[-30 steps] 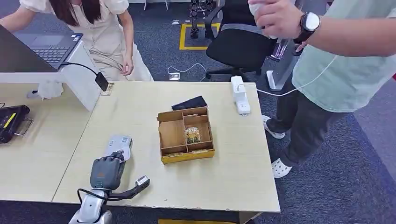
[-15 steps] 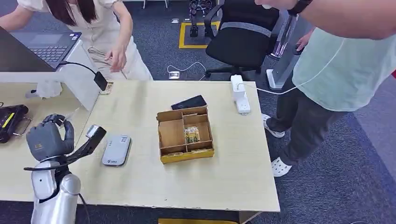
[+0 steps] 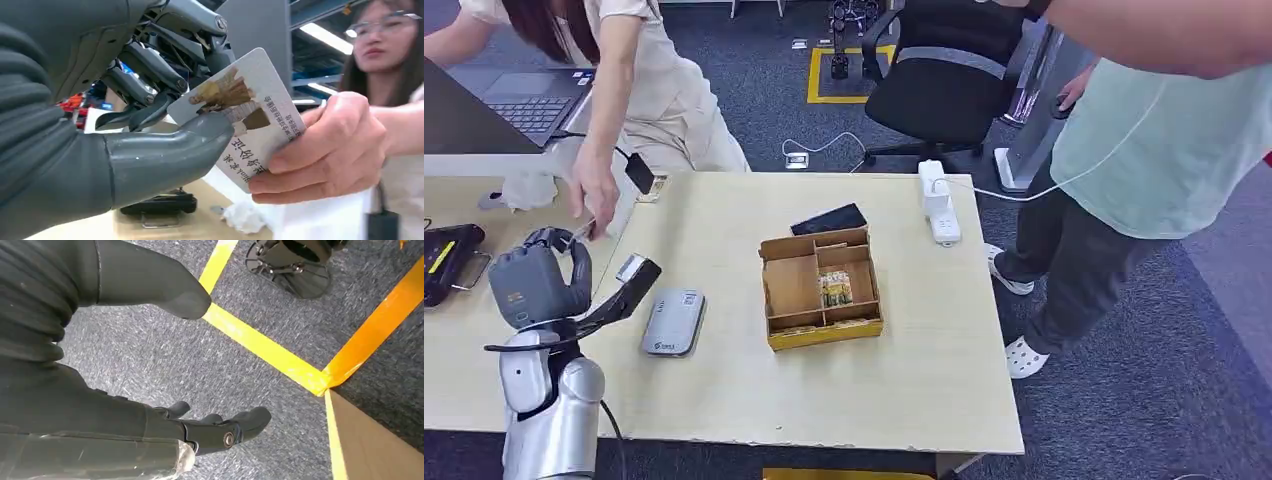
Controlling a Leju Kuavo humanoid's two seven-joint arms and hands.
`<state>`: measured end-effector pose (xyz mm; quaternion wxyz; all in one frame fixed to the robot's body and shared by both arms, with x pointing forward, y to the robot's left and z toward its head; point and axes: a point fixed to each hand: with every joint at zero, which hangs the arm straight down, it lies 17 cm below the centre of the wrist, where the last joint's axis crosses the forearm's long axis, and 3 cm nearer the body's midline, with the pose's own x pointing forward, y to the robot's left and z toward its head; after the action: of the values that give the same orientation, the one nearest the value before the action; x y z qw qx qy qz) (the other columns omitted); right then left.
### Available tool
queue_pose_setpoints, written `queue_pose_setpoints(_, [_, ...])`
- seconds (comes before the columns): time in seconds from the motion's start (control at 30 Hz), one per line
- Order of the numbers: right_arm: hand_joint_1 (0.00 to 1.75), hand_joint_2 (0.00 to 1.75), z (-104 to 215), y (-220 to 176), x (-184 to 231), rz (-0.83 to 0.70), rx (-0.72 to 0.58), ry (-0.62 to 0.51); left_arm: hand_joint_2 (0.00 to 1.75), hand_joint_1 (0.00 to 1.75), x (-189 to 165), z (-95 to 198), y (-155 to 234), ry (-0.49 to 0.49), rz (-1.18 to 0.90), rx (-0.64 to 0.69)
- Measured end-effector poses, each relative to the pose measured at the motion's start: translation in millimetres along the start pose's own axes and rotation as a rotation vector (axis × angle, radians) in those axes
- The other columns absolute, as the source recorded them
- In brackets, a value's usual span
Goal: Pass the card to the sensor for recognition and then transmit it.
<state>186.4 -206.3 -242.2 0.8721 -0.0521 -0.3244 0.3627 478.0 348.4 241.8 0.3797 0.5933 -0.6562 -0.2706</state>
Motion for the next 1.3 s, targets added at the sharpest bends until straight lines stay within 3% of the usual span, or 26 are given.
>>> queue_pose_setpoints(0.1, [0.0, 1.75, -1.0, -0.3, 3.1, -0.001, 0.001, -0.005, 1.75, 1.75, 15.1, -2.4, -1.7, -0.023, 0.015, 0.0])
queue_pose_setpoints(0.13, [0.0, 1.75, -1.1, -0.1, 3.6, -0.001, 0.001, -0.005, 1.75, 0.0, 19.3, -3.0, -2.5, -0.03, 0.019, -0.001])
queue_pose_setpoints(0.43, [0.0, 1.75, -1.0, 0.0, 3.7, -0.002, -0.001, -0.005, 1.75, 0.0, 33.3, -1.7, -9.3, -0.039, 0.088, -0.025])
queue_pose_setpoints(0.8, [0.0, 1.75, -0.4, -1.6, 3.1, -0.021, -0.018, -0.01, 1.75, 0.0, 61.5, 34.6, -57.3, -0.115, 0.323, -0.271])
queue_pose_setpoints(0.9, [0.0, 1.75, 0.8, -2.8, -0.7, -0.034, -0.028, -0.006, 1.75, 0.0, 62.6, 63.2, -74.5, -0.166, 0.41, -0.39])
queue_pose_setpoints(1.0, [0.0, 1.75, 4.5, -2.4, -11.4, -0.049, -0.034, 0.009, 1.75, 0.0, 38.2, 96.9, -77.9, -0.204, 0.443, -0.48])
queue_pose_setpoints(1.1, [0.0, 1.75, 8.7, -5.3, -25.1, -0.068, -0.053, 0.03, 1.75, 0.0, 8.6, 132.3, -58.8, -0.255, 0.469, -0.577])
queue_pose_setpoints(1.3, [0.0, 1.75, 14.0, -8.3, -41.6, -0.104, -0.071, 0.059, 1.75, 0.0, -33.1, 213.8, -1.0, -0.367, 0.308, -0.788])
